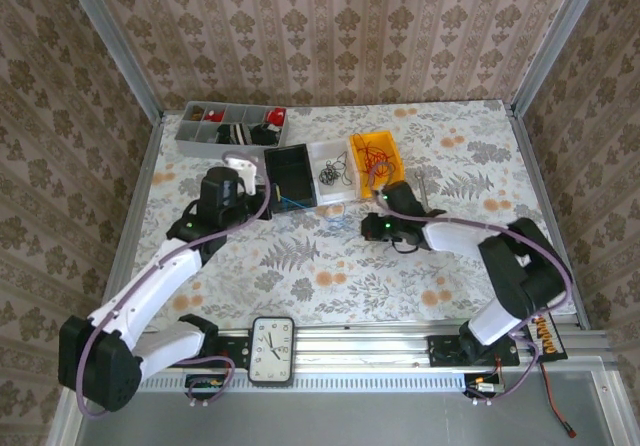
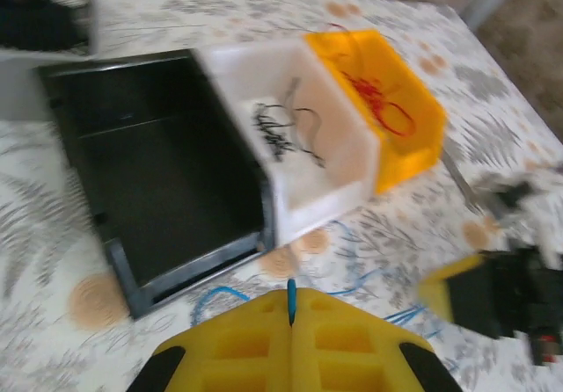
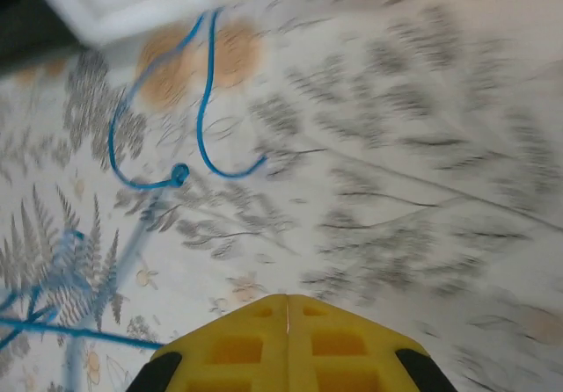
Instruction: Untangle the cables
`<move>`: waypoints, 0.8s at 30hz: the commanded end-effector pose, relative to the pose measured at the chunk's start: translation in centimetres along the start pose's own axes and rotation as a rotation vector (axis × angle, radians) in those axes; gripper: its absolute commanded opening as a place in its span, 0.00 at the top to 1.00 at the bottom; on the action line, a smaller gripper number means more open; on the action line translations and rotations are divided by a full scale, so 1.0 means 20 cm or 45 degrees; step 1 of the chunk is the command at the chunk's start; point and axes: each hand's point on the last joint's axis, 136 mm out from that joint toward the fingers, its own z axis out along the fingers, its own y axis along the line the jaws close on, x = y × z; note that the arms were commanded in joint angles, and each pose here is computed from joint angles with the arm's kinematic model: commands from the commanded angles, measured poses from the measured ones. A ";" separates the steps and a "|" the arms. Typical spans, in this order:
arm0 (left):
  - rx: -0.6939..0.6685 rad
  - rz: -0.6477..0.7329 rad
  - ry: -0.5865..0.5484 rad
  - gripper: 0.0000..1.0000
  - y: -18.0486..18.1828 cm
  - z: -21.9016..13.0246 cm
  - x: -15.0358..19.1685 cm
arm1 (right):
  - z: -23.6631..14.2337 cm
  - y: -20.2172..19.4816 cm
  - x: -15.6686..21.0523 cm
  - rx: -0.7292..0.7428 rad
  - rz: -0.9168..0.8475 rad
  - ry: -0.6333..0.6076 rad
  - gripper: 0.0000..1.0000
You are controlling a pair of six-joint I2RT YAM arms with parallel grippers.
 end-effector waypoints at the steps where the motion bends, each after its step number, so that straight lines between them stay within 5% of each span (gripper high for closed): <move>1: -0.329 -0.141 -0.135 1.00 0.30 -0.06 -0.04 | -0.12 -0.28 -0.01 0.302 0.234 -0.149 1.00; 9: -0.397 -0.222 -0.248 1.00 0.38 -0.15 -0.10 | -0.35 -0.60 0.04 0.668 0.513 -0.284 1.00; 15: -0.341 -0.181 -0.348 1.00 0.35 -0.23 -0.26 | -0.33 -0.67 0.07 0.611 0.667 -0.270 0.98; 20: -0.097 -0.114 -0.235 1.00 0.17 -0.13 -0.24 | -0.29 -0.60 0.03 0.510 0.626 -0.270 0.73; 24: 0.047 0.016 0.030 1.00 0.03 0.00 -0.03 | -0.34 -0.55 -0.06 0.503 0.519 -0.333 0.52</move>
